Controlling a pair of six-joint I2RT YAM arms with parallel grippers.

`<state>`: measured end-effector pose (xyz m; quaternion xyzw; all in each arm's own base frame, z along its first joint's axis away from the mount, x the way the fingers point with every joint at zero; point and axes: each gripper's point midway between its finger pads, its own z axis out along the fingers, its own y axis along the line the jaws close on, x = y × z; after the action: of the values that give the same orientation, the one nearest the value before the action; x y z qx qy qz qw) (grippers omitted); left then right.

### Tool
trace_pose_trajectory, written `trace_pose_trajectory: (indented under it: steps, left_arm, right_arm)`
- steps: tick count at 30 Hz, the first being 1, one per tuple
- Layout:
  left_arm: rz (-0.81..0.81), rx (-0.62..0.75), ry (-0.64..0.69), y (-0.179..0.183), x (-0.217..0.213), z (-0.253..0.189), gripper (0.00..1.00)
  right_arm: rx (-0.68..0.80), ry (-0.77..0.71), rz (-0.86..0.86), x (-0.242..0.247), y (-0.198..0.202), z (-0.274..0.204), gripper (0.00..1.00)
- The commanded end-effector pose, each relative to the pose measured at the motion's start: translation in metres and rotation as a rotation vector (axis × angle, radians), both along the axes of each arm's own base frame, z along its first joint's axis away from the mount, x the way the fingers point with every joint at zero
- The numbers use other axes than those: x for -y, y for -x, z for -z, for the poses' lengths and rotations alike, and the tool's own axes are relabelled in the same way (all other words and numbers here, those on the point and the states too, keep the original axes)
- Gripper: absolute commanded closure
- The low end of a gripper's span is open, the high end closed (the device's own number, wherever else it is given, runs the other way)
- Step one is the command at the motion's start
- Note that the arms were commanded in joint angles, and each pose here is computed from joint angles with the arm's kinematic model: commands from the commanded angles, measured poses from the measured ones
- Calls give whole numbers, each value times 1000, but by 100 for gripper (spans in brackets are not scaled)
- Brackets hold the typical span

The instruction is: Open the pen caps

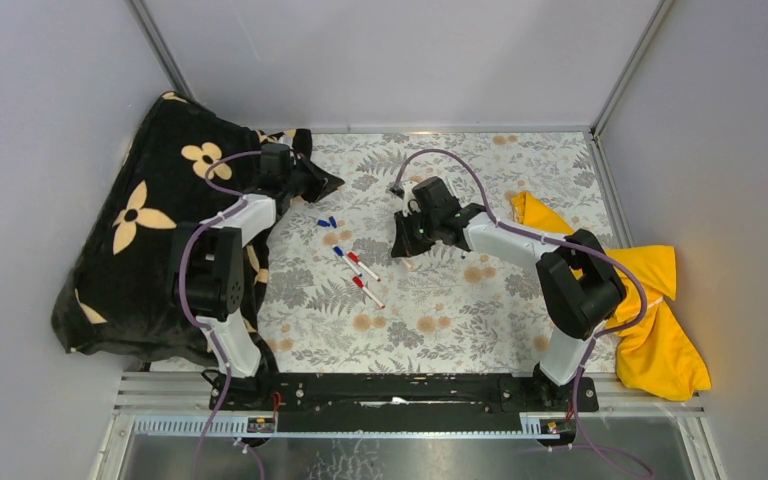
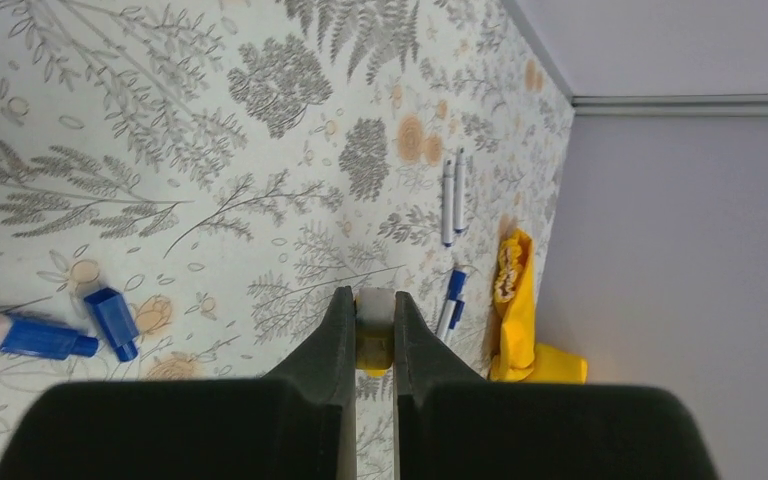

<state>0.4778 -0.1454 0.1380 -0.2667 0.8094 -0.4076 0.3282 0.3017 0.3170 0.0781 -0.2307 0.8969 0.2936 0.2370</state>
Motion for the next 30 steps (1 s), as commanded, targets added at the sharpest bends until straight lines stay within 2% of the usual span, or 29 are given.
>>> trace_pose_trajectory:
  steps: [1, 4, 7, 13, 17, 30]
  left_arm:
    - [-7, -36, -105, 9, -12, 13, 100]
    - [-47, -87, -163, 21, -23, 25, 100]
    - [-66, -158, -219, 30, -32, 39, 94]
    - [-90, -239, -279, 45, -43, 56, 70]
    - [-109, -262, -289, 49, -47, 62, 61]
    - [-131, -270, -270, 55, -48, 65, 60]
  right_arm:
    - [111, 19, 41, 6, -27, -33, 100]
    - [148, 66, 86, 15, -48, -34, 100]
    - [187, 134, 127, 26, -72, -29, 100]
    - [213, 242, 192, 46, -120, -10, 100]
    - [227, 268, 220, 55, -147, -1, 100]
    - [233, 339, 258, 76, -191, 20, 100]
